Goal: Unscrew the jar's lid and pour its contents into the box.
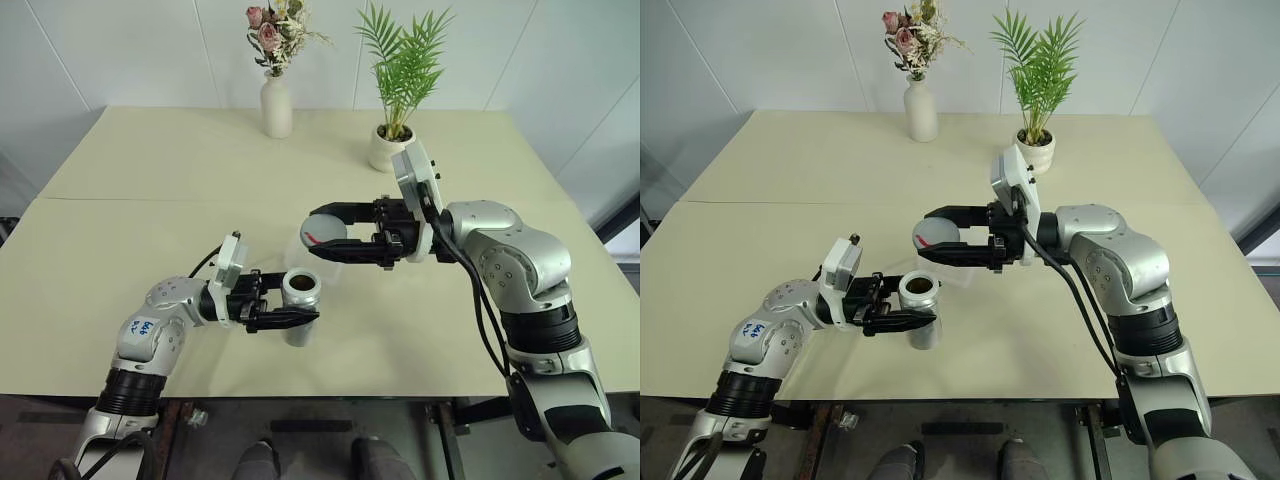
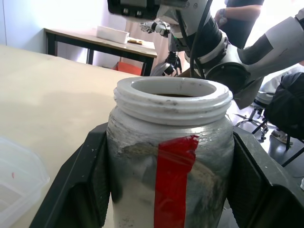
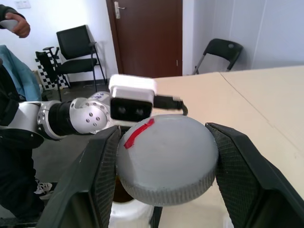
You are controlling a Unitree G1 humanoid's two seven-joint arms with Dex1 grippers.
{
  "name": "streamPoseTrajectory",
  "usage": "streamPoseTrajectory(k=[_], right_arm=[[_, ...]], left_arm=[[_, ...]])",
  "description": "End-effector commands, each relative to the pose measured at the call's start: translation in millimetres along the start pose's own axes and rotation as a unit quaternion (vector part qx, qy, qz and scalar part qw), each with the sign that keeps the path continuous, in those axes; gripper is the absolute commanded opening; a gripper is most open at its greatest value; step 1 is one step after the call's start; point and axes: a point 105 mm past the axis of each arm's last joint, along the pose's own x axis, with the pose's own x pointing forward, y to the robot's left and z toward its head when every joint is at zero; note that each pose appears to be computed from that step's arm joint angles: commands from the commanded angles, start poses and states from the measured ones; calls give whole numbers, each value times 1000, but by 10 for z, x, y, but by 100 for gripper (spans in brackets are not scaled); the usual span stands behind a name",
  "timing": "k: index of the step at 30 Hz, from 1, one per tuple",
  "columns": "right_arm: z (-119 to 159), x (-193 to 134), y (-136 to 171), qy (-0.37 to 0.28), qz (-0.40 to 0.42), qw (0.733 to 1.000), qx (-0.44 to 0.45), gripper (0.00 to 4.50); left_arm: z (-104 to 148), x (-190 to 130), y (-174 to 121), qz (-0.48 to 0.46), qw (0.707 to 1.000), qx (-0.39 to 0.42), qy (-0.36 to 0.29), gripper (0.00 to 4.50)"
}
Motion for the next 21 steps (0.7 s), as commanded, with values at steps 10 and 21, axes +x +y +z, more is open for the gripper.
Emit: streamPoseTrajectory(k=[10,21], right_arm=[[-143,-1061,-270,55,-216,974,-34,257],[-768,-1843,-310,71,-403,912,17,257]], left_arm=[[174,51,36,2,998,66,-12,274],[265,76,129,10,995,91,-31,274]])
